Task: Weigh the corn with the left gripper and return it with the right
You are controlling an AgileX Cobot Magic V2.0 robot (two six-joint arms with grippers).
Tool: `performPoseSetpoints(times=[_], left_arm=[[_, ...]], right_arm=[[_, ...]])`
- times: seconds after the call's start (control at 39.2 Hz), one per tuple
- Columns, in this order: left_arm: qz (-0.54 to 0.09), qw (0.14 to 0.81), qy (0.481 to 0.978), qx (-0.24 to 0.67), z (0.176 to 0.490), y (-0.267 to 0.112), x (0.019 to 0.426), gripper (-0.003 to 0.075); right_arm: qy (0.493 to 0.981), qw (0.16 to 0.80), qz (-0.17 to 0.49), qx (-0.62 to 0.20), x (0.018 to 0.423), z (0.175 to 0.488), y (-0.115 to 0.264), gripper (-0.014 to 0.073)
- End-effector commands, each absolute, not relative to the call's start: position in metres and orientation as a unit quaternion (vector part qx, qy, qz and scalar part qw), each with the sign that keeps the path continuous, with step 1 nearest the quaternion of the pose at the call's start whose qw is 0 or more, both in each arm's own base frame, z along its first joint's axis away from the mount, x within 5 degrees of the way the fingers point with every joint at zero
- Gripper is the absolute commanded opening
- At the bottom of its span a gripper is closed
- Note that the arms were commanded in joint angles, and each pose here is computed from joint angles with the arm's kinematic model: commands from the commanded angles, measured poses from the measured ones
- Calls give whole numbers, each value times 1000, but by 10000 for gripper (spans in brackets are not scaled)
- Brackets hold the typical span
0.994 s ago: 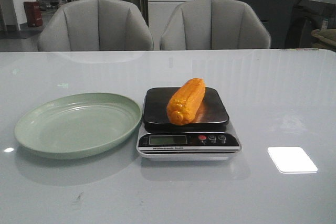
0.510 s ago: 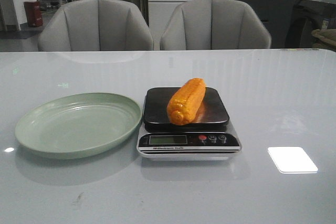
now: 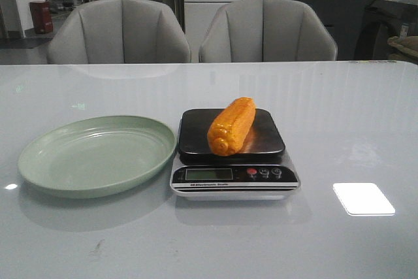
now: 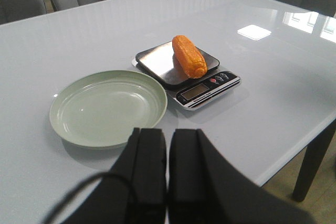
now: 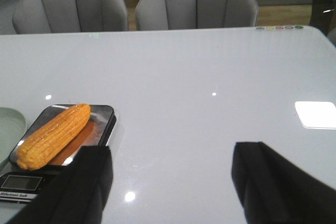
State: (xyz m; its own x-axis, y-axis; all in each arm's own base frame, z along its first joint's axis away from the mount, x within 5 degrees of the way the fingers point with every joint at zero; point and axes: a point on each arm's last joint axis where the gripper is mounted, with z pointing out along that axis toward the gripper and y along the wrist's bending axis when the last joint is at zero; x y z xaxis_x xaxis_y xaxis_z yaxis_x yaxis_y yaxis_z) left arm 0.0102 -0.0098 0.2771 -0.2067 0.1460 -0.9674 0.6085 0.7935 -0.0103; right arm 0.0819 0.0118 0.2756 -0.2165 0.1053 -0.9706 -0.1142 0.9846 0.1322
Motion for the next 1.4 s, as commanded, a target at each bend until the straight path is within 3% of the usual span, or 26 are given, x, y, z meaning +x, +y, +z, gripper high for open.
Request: performPoseSetpoints(times=[0.0, 0.28, 0.51, 0.74, 1.12, 1.38], left_arm=[[-214, 617, 718, 240, 291, -8, 8, 122], [-214, 617, 718, 240, 291, -8, 8, 122], [-214, 617, 718, 240, 291, -8, 8, 122], [-214, 617, 718, 240, 291, -8, 8, 122], [-214, 617, 718, 240, 291, -8, 8, 122], [-214, 617, 718, 240, 291, -8, 8, 122]], right_arm=[[758, 645, 95, -21, 86, 299, 15, 587], [827, 540, 140, -69, 120, 328, 41, 581], [880, 435, 167, -95, 168, 342, 76, 581], [907, 373, 178, -86, 224, 349, 113, 581], [937, 295, 181, -48, 309, 340, 165, 581], [960, 230, 159, -1, 351, 309, 185, 581]])
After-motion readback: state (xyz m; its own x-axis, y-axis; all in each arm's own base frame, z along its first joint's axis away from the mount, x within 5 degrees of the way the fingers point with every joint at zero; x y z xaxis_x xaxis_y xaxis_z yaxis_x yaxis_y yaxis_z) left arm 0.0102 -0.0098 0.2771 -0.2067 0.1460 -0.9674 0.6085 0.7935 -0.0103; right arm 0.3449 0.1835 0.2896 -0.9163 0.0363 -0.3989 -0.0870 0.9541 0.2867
